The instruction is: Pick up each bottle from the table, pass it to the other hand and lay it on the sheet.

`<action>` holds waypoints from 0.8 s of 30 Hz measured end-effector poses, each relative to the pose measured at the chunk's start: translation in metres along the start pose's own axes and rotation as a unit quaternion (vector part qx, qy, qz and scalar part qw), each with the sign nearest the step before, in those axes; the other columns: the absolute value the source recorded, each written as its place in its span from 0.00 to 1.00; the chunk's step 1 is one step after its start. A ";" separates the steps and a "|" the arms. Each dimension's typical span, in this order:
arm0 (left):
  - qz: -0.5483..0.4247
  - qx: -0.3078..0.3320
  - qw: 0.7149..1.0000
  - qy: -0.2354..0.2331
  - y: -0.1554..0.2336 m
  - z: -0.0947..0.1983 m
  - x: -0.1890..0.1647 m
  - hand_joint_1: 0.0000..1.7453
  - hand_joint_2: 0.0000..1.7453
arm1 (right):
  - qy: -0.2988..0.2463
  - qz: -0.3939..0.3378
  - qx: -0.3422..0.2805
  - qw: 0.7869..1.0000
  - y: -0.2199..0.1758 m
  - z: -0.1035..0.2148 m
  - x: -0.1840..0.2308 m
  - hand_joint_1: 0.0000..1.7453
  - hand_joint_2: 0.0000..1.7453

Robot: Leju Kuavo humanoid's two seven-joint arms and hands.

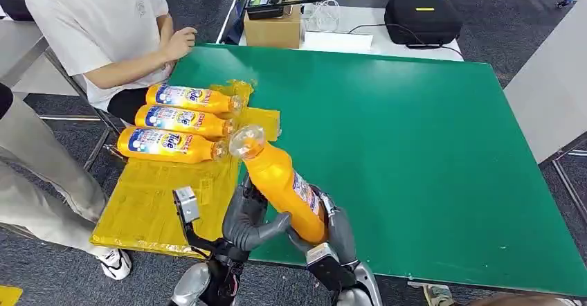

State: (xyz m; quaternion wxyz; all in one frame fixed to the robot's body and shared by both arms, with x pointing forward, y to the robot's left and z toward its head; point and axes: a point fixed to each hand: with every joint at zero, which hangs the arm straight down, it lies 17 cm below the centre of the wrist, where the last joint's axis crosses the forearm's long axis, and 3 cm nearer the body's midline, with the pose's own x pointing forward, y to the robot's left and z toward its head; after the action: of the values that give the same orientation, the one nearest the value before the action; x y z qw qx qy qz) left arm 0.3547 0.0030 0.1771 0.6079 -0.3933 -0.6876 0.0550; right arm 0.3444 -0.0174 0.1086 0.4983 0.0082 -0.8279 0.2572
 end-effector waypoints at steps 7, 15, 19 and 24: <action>-0.035 0.022 0.999 0.013 0.011 0.001 -0.012 0.00 1.00 | -0.018 0.006 0.011 1.000 0.006 -0.004 0.009 1.00 1.00; -0.065 0.018 0.998 0.002 0.013 -0.002 -0.013 0.00 1.00 | -0.045 -0.003 0.037 0.998 0.023 -0.009 0.027 1.00 1.00; -0.061 0.016 0.998 -0.003 0.013 -0.003 -0.011 0.00 1.00 | -0.050 -0.009 0.046 0.998 0.029 -0.010 0.031 1.00 1.00; -0.035 0.012 0.999 -0.011 0.012 -0.003 -0.006 1.00 1.00 | -0.054 -0.016 0.054 0.997 0.034 -0.010 0.033 1.00 1.00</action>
State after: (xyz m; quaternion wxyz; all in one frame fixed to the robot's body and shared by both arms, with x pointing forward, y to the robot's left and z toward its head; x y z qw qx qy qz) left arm 0.3628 0.0064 0.1666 0.6062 -0.3613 -0.7070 0.0461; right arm 0.3269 0.0248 0.1251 0.4556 0.0626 -0.8383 0.2929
